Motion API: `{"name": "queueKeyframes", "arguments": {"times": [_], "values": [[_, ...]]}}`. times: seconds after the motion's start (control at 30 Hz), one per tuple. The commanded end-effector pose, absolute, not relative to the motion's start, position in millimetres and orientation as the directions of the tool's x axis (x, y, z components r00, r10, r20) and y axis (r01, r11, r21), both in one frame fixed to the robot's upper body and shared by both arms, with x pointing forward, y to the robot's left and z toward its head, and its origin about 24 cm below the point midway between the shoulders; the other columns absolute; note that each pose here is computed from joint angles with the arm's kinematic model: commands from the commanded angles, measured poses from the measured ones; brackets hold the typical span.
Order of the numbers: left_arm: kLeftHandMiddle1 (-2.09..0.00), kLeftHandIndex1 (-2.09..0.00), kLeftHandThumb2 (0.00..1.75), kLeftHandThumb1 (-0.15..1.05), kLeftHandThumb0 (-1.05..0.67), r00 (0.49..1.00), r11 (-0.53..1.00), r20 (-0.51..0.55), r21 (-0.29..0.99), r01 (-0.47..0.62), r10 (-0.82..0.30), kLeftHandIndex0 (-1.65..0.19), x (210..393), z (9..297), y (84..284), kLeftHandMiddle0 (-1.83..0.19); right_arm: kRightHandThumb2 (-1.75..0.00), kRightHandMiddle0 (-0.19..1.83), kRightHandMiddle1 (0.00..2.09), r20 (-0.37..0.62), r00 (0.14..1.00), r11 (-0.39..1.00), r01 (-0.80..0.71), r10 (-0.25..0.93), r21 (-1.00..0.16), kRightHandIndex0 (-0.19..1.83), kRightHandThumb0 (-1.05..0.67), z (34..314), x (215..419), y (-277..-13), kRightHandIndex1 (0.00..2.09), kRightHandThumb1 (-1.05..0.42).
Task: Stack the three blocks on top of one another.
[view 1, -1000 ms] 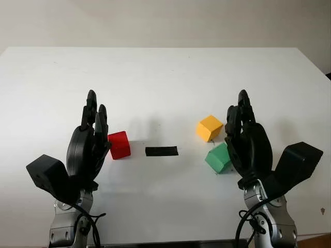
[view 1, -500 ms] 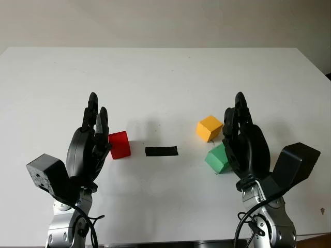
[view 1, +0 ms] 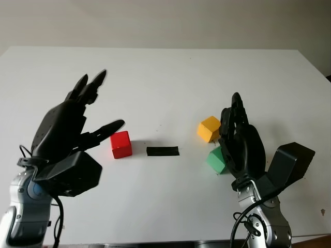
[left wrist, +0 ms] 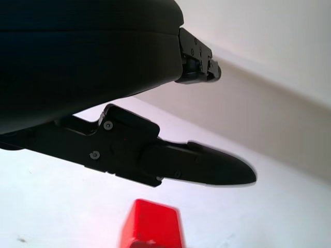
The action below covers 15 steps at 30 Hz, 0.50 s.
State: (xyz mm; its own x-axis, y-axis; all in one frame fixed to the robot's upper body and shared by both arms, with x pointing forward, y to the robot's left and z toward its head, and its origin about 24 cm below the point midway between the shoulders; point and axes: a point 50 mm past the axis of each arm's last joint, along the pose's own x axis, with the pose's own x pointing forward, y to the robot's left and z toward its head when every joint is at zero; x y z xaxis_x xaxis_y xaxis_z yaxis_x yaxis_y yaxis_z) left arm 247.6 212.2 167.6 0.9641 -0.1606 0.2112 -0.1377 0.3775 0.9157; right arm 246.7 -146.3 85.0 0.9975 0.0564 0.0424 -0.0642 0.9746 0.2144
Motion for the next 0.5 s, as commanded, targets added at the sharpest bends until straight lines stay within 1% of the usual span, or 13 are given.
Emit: {"name": "queueKeyframes", "arguments": {"times": [0.0, 0.2, 0.37, 0.47], "values": [[-0.05, -0.07, 0.06, 1.02, -0.82, 0.963, 0.302, 0.192, 0.945, -0.129, -0.189, -0.24, 248.1, 173, 208.0, 0.00, -0.64, -0.19, 0.00, 0.061, 0.997, 0.974, -0.067, 0.055, 0.217, -0.19, -0.70, 87, 245, -147, 0.00, -1.05], [-0.05, -0.07, 0.05, 1.01, -0.86, 0.973, 0.145, 0.072, 0.989, -0.040, -0.220, -0.27, 250.9, 169, 204.7, 0.00, -0.64, -0.19, 0.00, 0.058, 0.997, 0.974, -0.067, 0.055, 0.218, -0.19, -0.69, 87, 244, -145, 0.00, -1.05], [-0.05, -0.06, 0.06, 1.03, -0.92, 0.978, 0.030, 0.013, 1.000, -0.007, -0.210, -0.27, 253.7, 164, 201.5, 0.00, -0.65, -0.19, 0.00, 0.063, 0.997, 0.974, -0.065, 0.053, 0.218, -0.19, -0.68, 86, 245, -144, 0.00, -1.05], [-0.05, -0.07, 0.08, 1.05, -0.93, 0.980, -0.036, 0.003, 0.999, -0.010, -0.201, -0.28, 255.7, 160, 199.6, 0.01, -0.65, -0.19, 0.00, 0.059, 0.997, 0.973, -0.062, 0.050, 0.221, -0.19, -0.68, 86, 244, -144, 0.00, -1.05]]}}
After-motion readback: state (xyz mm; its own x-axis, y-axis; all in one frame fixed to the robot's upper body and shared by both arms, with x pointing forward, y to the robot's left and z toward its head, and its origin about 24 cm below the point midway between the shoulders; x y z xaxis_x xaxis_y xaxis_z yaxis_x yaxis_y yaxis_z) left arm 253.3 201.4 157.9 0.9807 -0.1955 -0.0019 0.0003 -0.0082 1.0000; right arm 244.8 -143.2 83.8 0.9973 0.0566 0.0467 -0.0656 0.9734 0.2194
